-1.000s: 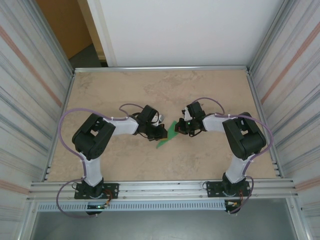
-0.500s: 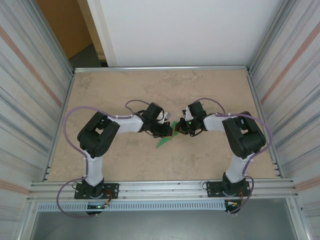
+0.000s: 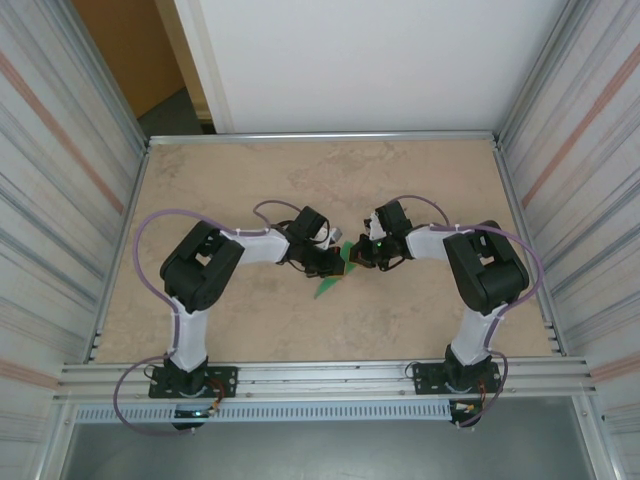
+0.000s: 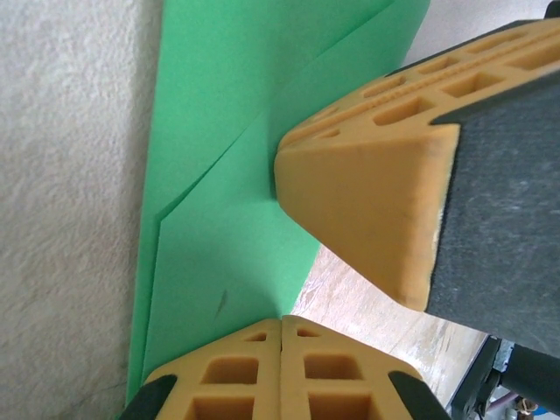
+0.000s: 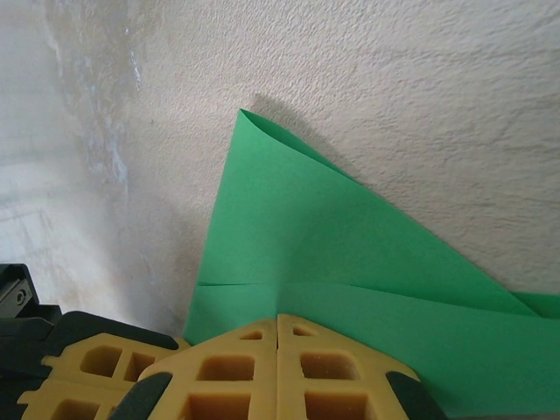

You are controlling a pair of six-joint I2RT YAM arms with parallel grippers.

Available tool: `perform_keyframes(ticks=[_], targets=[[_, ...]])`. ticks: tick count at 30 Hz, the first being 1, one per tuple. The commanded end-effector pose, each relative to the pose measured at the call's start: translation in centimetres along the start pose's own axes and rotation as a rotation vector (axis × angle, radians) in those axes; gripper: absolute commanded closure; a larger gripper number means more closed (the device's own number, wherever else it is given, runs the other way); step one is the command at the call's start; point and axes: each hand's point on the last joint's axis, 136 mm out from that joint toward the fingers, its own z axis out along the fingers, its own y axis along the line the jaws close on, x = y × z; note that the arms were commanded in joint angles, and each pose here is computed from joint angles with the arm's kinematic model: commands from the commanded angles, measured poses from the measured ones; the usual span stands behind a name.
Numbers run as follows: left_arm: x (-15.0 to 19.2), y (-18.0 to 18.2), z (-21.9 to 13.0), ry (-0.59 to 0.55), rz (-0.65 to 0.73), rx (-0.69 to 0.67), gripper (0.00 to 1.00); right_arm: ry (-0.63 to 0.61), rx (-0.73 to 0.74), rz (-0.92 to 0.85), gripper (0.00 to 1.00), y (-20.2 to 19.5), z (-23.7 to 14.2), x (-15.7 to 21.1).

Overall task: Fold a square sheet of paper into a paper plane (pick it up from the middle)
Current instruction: Fold the wing for the fifth time at the center of the table.

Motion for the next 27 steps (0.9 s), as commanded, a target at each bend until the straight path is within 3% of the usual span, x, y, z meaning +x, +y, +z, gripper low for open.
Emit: perform_keyframes(ticks=[1,11,27], targets=[[3.0,2.2,-0.5,0.078,-0.023,-0.07,1.0,0.082,0.22,0.092,1.0,-6.3,1.2,2.8],[6.4,3.6,-2.5,0.111,0.001,-0.123,1.0,0.094,0.239,0.108,1.0,-6.9,1.3,2.8],[10.0,6.5,-3.4,0.152,-0.076,-0.165,1.0,0.105,0.248,0.112,1.0,-7.0,1.3,3.0]])
